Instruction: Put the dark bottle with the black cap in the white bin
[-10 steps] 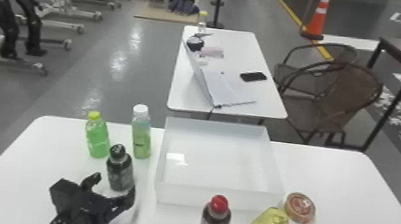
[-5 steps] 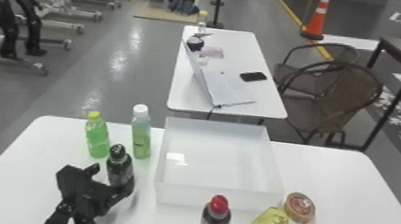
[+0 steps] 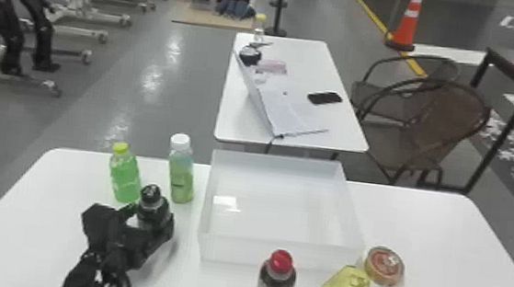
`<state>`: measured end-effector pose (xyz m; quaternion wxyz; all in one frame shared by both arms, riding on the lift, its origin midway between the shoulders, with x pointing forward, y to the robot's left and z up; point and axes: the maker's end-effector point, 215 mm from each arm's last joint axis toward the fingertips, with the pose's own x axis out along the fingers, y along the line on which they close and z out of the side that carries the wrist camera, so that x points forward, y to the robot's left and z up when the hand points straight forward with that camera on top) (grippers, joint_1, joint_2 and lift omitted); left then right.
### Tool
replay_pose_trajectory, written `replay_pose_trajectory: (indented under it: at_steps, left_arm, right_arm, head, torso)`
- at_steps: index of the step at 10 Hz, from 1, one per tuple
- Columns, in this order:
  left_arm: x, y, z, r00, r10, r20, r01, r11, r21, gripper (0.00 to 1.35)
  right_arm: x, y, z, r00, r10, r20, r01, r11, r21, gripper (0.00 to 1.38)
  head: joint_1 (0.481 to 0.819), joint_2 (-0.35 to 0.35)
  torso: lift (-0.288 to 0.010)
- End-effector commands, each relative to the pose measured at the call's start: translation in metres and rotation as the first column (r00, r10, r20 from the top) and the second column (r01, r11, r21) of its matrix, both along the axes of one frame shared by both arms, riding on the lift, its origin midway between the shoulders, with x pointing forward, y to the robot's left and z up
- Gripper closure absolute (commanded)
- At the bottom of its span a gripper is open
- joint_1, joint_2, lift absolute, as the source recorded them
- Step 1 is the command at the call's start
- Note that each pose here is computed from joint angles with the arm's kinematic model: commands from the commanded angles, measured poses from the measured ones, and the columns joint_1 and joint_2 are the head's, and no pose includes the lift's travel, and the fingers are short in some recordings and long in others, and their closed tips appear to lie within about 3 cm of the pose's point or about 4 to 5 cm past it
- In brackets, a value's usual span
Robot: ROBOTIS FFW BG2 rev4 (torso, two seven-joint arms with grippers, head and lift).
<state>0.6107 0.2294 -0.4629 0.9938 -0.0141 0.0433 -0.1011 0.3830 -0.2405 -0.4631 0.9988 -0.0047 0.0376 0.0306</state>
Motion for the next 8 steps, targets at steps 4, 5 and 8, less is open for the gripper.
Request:
replay_pose_trajectory:
  at_steps: [4, 5, 8]
  left_arm:
    - [-0.008, -0.003, -0.003, 1.0, 0.002, 0.01, -0.002, 1.0, 0.012, 0.89]
    - [-0.013, -0.001, 0.003, 1.0, 0.0, 0.003, -0.001, 1.0, 0.021, 0.89]
    - [-0.045, -0.001, 0.09, 0.994, 0.004, 0.108, -0.005, 1.0, 0.012, 0.89]
  right_arm:
    - [-0.001, -0.001, -0.001, 1.0, -0.002, -0.002, 0.002, 1.0, 0.003, 0.11]
    - [-0.001, -0.001, -0.001, 1.0, -0.002, -0.002, 0.002, 1.0, 0.003, 0.11]
    - [-0.004, -0.001, -0.002, 1.0, -0.005, -0.007, 0.005, 1.0, 0.007, 0.11]
  head:
    - [0.549, 0.0]
    - [0.549, 0.0]
    - [0.549, 0.0]
  torso:
    - [-0.1]
    - [-0.1]
    - [-0.1]
